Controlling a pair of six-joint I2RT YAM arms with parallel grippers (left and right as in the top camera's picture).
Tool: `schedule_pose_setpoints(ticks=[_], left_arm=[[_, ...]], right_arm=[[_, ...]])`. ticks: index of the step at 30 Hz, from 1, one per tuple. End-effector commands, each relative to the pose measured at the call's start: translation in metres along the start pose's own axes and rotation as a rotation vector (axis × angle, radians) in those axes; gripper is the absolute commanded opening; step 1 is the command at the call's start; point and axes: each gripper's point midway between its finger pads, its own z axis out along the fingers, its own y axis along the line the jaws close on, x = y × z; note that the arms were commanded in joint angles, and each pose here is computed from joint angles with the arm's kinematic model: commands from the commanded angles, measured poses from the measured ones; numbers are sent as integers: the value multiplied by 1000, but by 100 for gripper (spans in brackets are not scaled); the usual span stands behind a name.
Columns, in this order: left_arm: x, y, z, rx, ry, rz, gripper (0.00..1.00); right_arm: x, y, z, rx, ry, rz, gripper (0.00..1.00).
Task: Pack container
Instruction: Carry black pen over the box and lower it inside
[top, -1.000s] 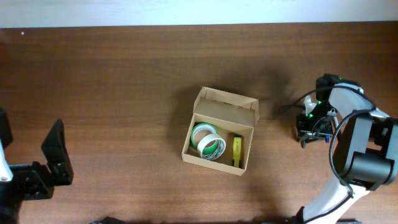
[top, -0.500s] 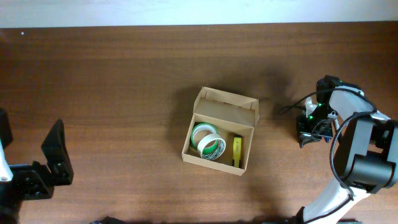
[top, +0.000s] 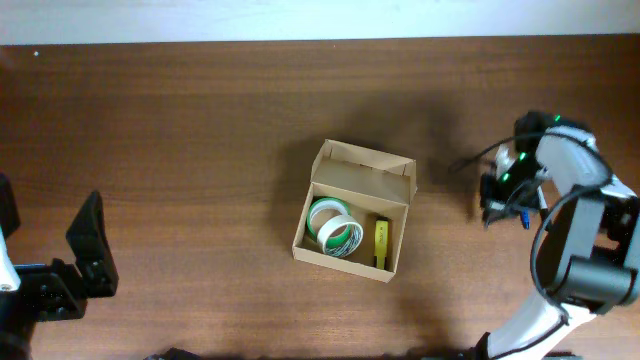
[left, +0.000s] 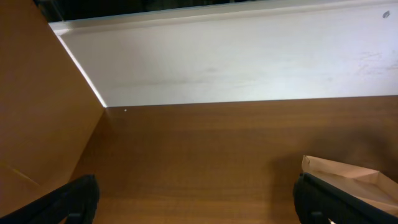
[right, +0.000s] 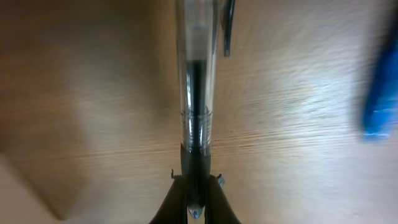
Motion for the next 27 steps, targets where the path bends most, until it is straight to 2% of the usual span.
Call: schedule_pose_setpoints(ticks=[1, 6, 10, 15, 19, 23, 27], left_arm=[[-1, 0, 4, -10, 7, 10, 100], [-1, 1, 4, -14, 7, 11, 100], [-1, 1, 4, -14, 7, 14, 100], [0, 1, 4, -14, 8, 14, 100], [1, 1, 4, -15, 15, 18, 100], [2, 1, 4, -14, 17, 18, 100], [2, 1, 4, -14, 16, 25, 100]], right_arm=[[-26, 25, -90, -10, -257, -55, 4], [-23, 82, -175, -10, -423, -206, 4], [-1, 150, -198, -8, -463, -398, 4], [43, 232, -171, 20, -400, -658, 4], [74, 279, -137, 42, -316, -814, 4], [103, 300, -99, 87, -202, -914, 4], [120, 298, -70, 126, -123, -954, 4]])
